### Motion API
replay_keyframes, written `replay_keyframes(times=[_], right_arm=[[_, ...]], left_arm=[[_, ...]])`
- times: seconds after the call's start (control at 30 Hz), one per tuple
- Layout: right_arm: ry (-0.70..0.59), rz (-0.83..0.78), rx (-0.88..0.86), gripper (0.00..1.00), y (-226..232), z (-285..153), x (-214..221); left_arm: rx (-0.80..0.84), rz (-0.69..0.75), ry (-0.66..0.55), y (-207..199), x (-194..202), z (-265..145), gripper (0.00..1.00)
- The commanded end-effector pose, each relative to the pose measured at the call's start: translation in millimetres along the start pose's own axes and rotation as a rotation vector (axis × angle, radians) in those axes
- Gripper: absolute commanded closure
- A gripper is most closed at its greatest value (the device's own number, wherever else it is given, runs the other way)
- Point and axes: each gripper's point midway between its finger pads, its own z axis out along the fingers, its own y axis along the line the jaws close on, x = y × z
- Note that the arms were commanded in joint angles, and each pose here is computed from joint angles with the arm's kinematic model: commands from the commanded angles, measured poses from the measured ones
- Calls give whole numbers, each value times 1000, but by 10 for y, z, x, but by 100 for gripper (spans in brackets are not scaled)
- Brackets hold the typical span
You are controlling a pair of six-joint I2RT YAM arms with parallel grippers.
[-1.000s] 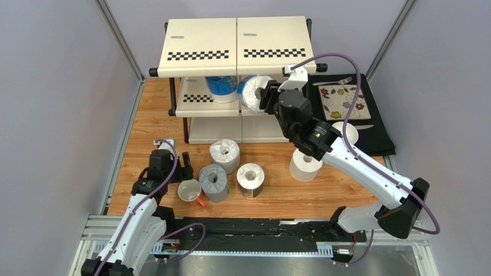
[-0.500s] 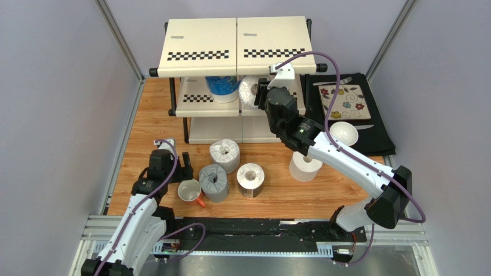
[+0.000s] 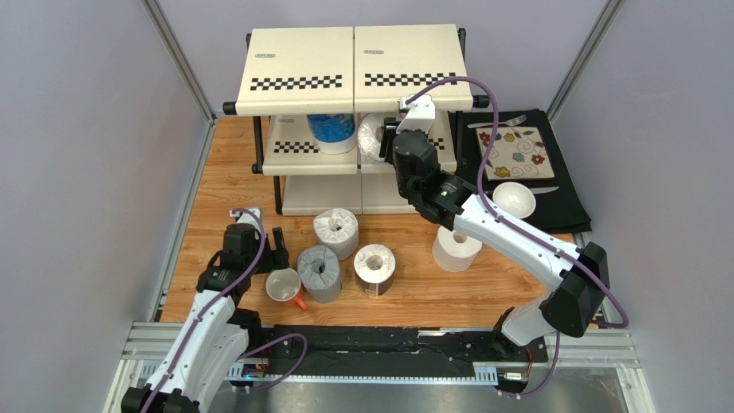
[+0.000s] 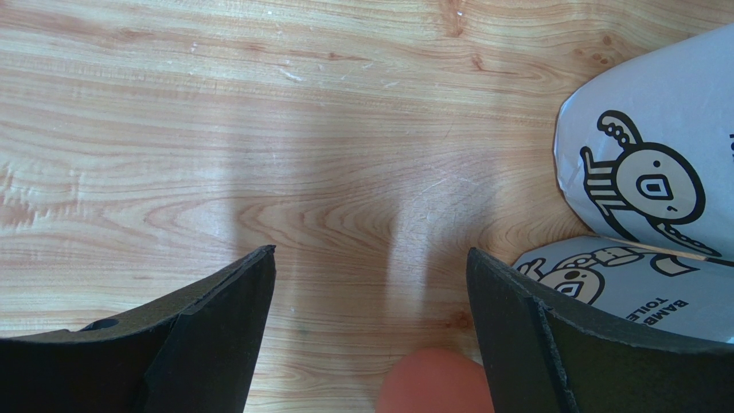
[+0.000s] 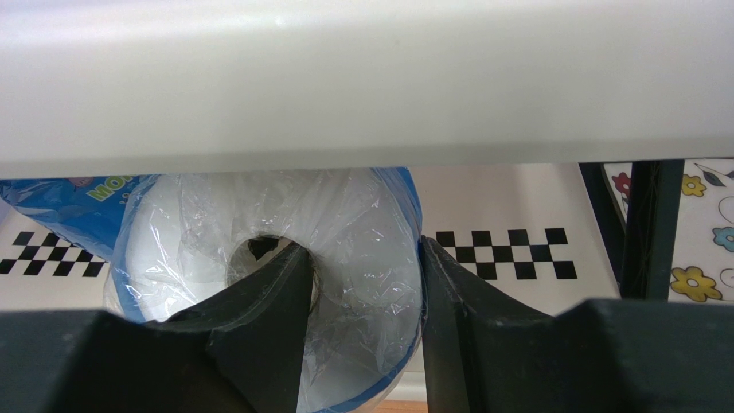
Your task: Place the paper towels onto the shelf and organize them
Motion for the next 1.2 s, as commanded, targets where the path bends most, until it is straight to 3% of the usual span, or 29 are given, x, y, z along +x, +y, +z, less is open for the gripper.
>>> replay_keyframes(times=[0.0, 1.17], right_arm=[[-117, 125, 22, 72, -49, 17, -462], [-49, 171, -38, 71, -34, 84, -310]], left_arm=[[6, 21, 7, -6, 17, 4, 10], [5, 22, 9, -5, 22, 7, 10]])
